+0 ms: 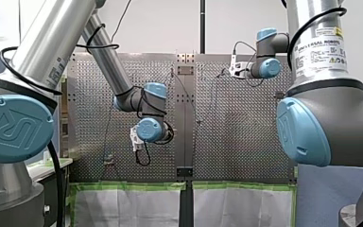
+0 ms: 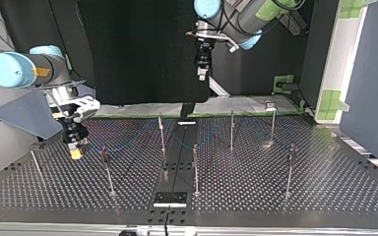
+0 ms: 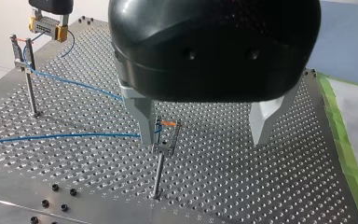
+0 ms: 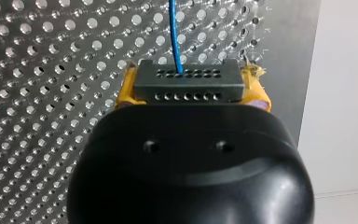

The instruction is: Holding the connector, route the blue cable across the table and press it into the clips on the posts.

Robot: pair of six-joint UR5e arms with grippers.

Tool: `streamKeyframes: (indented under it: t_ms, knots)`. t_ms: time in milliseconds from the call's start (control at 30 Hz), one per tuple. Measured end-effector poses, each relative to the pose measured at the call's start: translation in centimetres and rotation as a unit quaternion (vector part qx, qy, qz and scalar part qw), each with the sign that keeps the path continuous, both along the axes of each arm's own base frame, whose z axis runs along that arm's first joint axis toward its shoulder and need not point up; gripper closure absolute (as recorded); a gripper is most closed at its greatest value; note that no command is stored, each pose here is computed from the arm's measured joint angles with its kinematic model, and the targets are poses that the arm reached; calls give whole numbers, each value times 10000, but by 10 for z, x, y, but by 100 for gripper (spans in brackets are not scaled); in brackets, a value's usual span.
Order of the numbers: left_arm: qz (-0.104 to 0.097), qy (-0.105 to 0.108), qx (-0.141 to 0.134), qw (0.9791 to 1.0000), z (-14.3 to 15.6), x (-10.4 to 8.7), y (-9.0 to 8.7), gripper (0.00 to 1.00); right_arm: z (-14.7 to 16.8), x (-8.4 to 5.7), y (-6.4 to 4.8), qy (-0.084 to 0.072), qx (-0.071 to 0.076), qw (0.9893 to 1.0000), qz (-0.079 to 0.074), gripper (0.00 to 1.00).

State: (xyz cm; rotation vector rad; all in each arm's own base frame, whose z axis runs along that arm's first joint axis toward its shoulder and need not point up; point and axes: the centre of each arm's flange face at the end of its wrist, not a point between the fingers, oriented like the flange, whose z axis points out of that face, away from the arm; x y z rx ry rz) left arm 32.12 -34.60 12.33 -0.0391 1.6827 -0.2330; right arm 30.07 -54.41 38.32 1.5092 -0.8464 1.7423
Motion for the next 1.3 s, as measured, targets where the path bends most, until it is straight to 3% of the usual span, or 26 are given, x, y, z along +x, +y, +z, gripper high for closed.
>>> streamKeyframes:
  t_ms: [533, 1300]
  knots:
    - [0, -2, -1, 10000, 0, 0, 0, 0, 0, 0, 0, 12, -2, 10000, -85, 100]
    - [0, -4, -3, 10000, 0, 0, 0, 0, 0, 0, 0, 11, -3, 10000, -92, 100]
